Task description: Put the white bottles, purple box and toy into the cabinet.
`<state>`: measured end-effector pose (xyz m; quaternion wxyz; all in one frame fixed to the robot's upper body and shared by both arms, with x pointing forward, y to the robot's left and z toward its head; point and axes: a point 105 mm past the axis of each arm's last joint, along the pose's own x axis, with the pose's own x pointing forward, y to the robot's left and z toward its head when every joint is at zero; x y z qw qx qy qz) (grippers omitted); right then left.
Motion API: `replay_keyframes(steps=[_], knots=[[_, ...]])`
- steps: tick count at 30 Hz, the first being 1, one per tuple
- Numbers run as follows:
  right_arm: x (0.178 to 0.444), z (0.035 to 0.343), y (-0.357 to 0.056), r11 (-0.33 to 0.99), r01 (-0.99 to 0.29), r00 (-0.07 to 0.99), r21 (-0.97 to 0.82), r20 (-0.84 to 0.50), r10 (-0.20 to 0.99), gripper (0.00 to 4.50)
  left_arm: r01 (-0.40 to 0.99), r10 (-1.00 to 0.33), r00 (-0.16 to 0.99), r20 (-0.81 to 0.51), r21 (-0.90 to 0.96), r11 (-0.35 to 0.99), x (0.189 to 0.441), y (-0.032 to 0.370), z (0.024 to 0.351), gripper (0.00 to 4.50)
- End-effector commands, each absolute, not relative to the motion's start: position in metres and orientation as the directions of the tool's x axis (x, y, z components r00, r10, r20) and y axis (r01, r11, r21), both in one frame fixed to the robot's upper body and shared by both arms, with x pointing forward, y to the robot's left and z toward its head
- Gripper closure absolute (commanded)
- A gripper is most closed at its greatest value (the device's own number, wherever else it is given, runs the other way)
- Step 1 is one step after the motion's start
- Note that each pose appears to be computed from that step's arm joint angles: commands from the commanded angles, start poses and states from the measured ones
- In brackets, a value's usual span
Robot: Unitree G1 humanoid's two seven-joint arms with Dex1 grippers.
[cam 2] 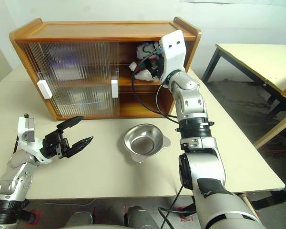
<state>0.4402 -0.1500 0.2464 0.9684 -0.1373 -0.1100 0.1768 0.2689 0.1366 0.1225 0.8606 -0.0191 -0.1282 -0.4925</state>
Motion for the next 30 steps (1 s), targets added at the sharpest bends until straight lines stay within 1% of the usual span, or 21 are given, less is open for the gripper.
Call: replay_keyframes(steps=[1,2,8,11,13,14,17,19,21,22,24,25,27,29,30], knots=[[0.44,0.252,-0.147,0.893,-0.313,0.907,-0.323,0.176,0.382,0.27,0.854,-0.847,0.482,0.224,0.097,0.511,0.269,0.136,0.12,0.0],[0.44,0.253,-0.147,0.892,-0.314,0.907,-0.326,0.176,0.383,0.02,0.854,-0.847,0.481,0.224,0.098,0.511,0.269,0.136,0.12,0.0],[0.438,0.253,-0.147,0.887,-0.319,0.903,-0.334,0.176,0.391,0.02,0.857,-0.849,0.478,0.225,0.095,0.507,0.268,0.136,0.12,0.0],[0.433,0.257,-0.145,0.872,-0.347,0.888,-0.344,0.18,0.424,0.02,0.858,-0.851,0.475,0.223,0.095,0.504,0.268,0.135,0.119,0.0],[0.427,0.259,-0.144,0.86,-0.401,0.866,-0.315,0.177,0.468,0.02,0.858,-0.851,0.475,0.223,0.095,0.504,0.267,0.135,0.119,0.0],[0.42,0.261,-0.139,0.83,-0.473,0.826,-0.297,0.178,0.534,0.02,0.858,-0.851,0.475,0.222,0.095,0.504,0.267,0.135,0.119,0.0],[0.397,0.268,-0.137,0.748,-0.615,0.734,-0.249,0.166,0.659,0.02,0.858,-0.851,0.476,0.221,0.094,0.504,0.266,0.136,0.119,0.0],[0.38,0.271,-0.143,0.673,-0.695,0.666,-0.253,0.128,0.735,0.02,0.857,-0.85,0.478,0.219,0.093,0.506,0.265,0.138,0.119,0.0],[0.366,0.262,-0.154,0.608,-0.77,0.617,-0.193,0.02,0.787,0.02,0.858,-0.851,0.479,0.214,0.091,0.506,0.265,0.139,0.117,0.0],[0.356,0.255,-0.16,0.557,-0.819,0.567,-0.14,-0.037,0.823,0.02,0.859,-0.854,0.477,0.208,0.093,0.503,0.265,0.14,0.117,0.0],[0.34,0.248,-0.166,0.492,-0.869,0.495,-0.056,-0.103,0.863,0.02,0.861,-0.857,0.475,0.201,0.095,0.5,0.265,0.14,0.116,0.0],[0.33,0.237,-0.173,0.461,-0.888,0.453,0.002,-0.172,0.875,0.02,0.861,-0.857,0.475,0.201,0.096,0.5,0.265,0.141,0.116,0.0],[0.311,0.217,-0.185,0.438,-0.886,0.389,0.155,-0.267,0.882,0.02,0.862,-0.858,0.473,0.201,0.098,0.498,0.266,0.142,0.117,0.0],[0.306,0.196,-0.203,0.49,-0.821,0.406,0.293,-0.305,0.862,0.02,0.862,-0.858,0.472,0.201,0.1,0.497,0.266,0.142,0.118,0.0],[0.305,0.188,-0.21,0.512,-0.795,0.418,0.326,-0.317,0.851,0.02,0.862,-0.858,0.472,0.201,0.1,0.497,0.266,0.142,0.118,0.0]])
